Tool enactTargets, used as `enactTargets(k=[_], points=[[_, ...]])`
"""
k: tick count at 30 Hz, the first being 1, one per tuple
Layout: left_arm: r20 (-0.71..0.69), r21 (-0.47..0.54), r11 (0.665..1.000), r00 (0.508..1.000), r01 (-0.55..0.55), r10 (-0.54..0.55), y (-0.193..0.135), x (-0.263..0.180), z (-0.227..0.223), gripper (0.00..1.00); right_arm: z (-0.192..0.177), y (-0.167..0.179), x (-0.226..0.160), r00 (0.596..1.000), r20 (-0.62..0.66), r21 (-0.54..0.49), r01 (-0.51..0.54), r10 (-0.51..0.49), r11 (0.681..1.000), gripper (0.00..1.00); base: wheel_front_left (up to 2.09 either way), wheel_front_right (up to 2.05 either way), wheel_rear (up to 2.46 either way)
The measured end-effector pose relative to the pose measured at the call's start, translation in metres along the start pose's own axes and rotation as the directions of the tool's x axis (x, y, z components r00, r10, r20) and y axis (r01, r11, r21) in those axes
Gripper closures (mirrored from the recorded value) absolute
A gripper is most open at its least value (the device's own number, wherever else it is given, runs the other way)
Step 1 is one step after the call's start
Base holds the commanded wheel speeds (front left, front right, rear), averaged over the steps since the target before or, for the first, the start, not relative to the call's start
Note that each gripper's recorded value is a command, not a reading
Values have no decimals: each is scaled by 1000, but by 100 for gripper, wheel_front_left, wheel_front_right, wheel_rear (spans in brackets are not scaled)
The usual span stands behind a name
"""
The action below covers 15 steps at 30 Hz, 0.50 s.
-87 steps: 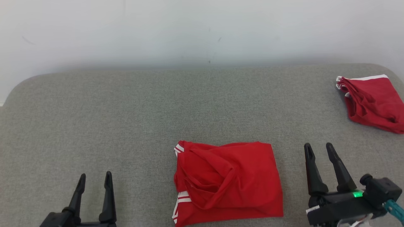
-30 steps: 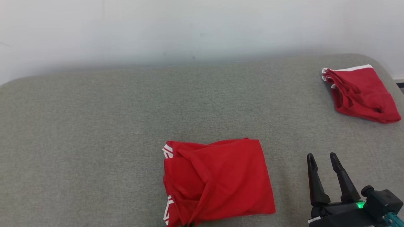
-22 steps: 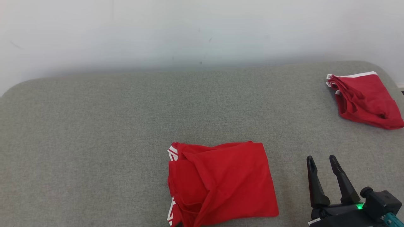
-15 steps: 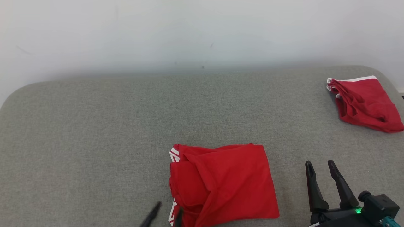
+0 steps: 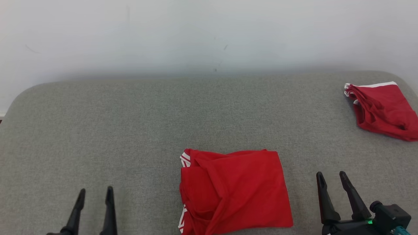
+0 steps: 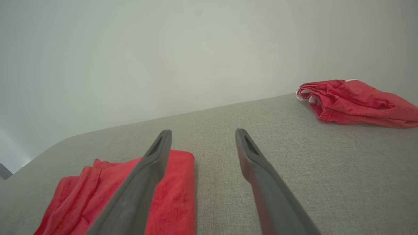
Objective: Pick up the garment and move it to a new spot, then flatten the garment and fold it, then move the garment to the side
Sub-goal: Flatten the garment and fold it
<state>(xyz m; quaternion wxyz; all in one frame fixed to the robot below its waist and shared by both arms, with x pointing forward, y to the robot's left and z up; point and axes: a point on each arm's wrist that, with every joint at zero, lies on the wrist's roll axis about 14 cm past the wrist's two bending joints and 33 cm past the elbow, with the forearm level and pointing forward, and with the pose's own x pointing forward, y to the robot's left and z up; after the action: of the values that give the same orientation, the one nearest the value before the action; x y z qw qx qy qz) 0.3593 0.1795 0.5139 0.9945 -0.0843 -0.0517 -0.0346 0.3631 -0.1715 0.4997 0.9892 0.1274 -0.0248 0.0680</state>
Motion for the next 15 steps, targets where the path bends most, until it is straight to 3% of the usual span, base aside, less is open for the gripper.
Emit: enactTargets(k=[7,9,10,11,12,13,15], points=[[19,34,998,999,-50,50,19,0,6,0,-13,2,3,999,-40,-5,-10,9,1000,0,0,0,0],[20,39,997,998,-60,59,21,-1,6,0,-13,4,6,999,-42,-5,-16,16,1000,14,0,0,0],[20,42,997,997,-69,68,24,-2,6,0,-14,6,8,999,-44,-6,-22,22,1000,14,0,0,0],[20,42,996,997,-78,77,27,-2,6,0,-16,8,10,998,-50,-7,-30,29,1000,28,0,0,0],[18,42,996,997,-82,81,28,-3,5,0,-19,10,12,998,-59,-6,-36,35,999,59,0,0,0],[17,42,996,996,-85,84,30,-4,5,0,-21,12,13,997,-68,-6,-43,43,999,100,0,0,0],[16,43,995,996,-89,89,30,-4,5,0,-29,17,16,993,-95,-16,-66,64,998,100,0,0,0]])
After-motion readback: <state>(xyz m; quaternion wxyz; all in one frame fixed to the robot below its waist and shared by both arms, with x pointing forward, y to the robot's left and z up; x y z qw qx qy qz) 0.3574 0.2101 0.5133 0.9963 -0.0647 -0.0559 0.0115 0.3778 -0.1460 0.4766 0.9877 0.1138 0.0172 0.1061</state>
